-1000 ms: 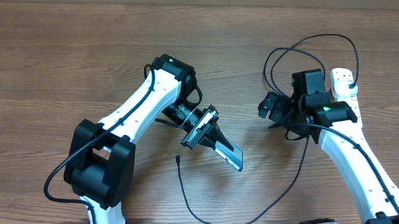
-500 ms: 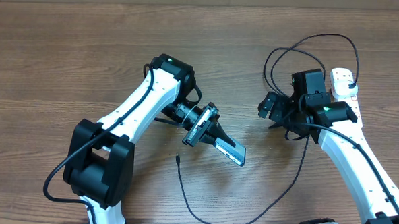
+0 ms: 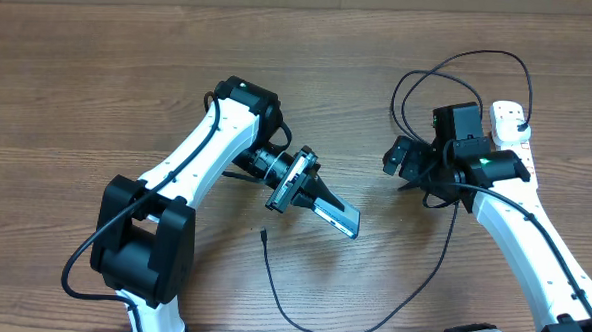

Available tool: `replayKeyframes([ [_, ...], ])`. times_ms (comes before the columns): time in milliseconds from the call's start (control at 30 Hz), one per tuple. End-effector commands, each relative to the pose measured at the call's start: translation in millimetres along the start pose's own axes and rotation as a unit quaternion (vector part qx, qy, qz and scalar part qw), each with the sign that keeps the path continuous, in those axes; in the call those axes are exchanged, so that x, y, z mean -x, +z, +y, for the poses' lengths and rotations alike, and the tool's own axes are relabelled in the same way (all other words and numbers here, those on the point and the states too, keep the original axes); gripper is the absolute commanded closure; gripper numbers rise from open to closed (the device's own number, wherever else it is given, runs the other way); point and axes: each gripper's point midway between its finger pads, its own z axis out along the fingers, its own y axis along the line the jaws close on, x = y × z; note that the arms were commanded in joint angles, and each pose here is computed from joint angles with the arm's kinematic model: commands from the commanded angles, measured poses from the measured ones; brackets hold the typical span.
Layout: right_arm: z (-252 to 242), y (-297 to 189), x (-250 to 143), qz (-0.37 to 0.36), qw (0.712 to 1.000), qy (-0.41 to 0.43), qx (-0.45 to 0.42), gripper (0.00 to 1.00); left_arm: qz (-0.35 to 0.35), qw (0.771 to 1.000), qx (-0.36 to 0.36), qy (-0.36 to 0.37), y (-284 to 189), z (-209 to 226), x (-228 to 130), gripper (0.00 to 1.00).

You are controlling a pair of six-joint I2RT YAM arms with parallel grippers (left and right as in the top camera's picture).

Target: Plug charger to phone and switch on socket

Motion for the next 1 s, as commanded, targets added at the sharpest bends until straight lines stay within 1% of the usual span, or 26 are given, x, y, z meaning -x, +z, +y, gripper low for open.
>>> replayKeyframes([
  [0,-1,0,2,-0.003,1.000,0.002,-0.004,0.00,0.010,0.999,-0.026,0.028,-3,-12,-14,0.96],
  [133,-1,0,2,-0.003,1.000,0.002,-0.004,0.00,0.010,0.999,-0.026,0.034,-3,-12,-14,0.96],
  [300,-1,0,2,-0.003,1.000,0.003,-0.004,0.00,0.007,0.996,-0.024,0.086,-3,-11,-14,0.96],
  [400,-1,0,2,-0.003,1.000,0.002,-0.004,0.00,0.004,0.995,-0.017,0.093,-3,-9,-12,0.96],
  [533,-1,0,2,-0.003,1.000,0.002,-0.004,0.00,-0.026,0.994,0.037,0.098,-3,8,0,0.96],
  [600,-1,0,2,-0.003,1.000,0.002,-0.004,0.00,-0.049,0.990,0.068,0.116,-4,16,12,0.96],
  [767,-1,0,2,-0.003,1.000,0.002,-0.004,0.00,-0.118,0.968,0.149,0.163,-15,33,46,0.96],
  [900,-1,0,2,-0.003,1.000,0.002,-0.004,0.00,-0.173,0.944,0.192,0.206,-26,34,74,0.95],
  [967,-1,0,2,-0.003,1.000,0.002,-0.004,0.00,-0.204,0.928,0.209,0.231,-33,31,89,0.96],
])
